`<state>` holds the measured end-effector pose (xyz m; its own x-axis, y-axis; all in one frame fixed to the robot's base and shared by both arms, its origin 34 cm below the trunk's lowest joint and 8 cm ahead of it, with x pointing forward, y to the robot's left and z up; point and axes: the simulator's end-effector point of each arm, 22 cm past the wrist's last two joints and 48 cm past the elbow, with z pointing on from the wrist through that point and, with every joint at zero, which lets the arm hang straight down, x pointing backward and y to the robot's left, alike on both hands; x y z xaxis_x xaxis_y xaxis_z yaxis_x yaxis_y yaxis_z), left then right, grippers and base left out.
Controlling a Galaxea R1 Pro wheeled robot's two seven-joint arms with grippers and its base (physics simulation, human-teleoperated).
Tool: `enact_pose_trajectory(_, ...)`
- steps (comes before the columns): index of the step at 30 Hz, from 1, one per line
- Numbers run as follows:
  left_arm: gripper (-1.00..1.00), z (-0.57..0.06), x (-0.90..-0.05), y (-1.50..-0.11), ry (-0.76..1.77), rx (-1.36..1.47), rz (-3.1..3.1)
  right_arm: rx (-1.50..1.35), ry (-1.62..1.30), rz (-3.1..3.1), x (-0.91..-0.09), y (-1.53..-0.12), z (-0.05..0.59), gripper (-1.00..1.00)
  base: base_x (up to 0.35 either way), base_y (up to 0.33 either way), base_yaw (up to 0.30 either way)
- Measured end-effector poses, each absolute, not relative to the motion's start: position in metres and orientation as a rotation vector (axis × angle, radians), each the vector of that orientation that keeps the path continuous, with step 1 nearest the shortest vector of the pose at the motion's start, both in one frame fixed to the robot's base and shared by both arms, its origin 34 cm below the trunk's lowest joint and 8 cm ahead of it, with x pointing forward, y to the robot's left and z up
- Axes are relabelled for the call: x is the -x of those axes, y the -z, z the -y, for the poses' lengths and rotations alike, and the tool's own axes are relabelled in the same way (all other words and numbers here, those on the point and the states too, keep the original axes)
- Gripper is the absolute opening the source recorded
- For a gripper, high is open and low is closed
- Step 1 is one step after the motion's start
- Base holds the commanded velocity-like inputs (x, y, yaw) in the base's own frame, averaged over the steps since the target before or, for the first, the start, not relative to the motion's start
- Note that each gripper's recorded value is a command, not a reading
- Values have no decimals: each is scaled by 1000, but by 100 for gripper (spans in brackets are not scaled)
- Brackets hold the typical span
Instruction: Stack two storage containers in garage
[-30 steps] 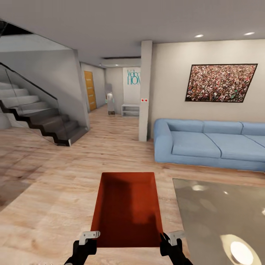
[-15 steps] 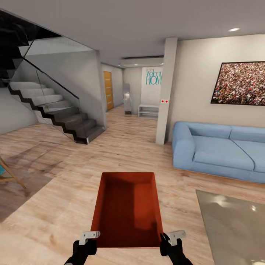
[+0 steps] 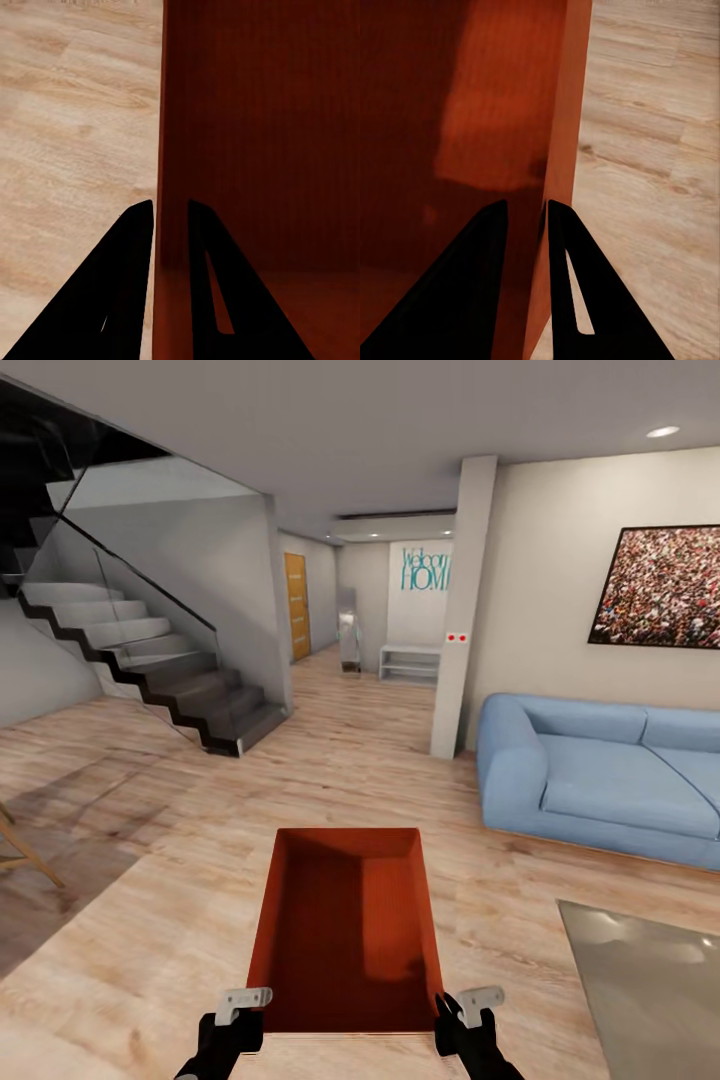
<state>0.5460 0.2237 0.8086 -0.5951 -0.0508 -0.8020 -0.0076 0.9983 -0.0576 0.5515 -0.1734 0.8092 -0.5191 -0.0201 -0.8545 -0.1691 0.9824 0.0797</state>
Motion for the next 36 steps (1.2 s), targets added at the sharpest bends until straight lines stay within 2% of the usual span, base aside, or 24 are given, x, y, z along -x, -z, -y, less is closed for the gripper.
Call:
enact_pose_trajectory(16, -100, -223, -546, -809, 60, 41, -2208, 133, -186, -2111, -552, -809, 174, -100, 296, 93, 0)
enact_pose_trajectory(36, -100, -223, -547, -810, 60, 41, -2204, 134, -185, -2107, -552, -811, 174, -100, 315, 3, 0)
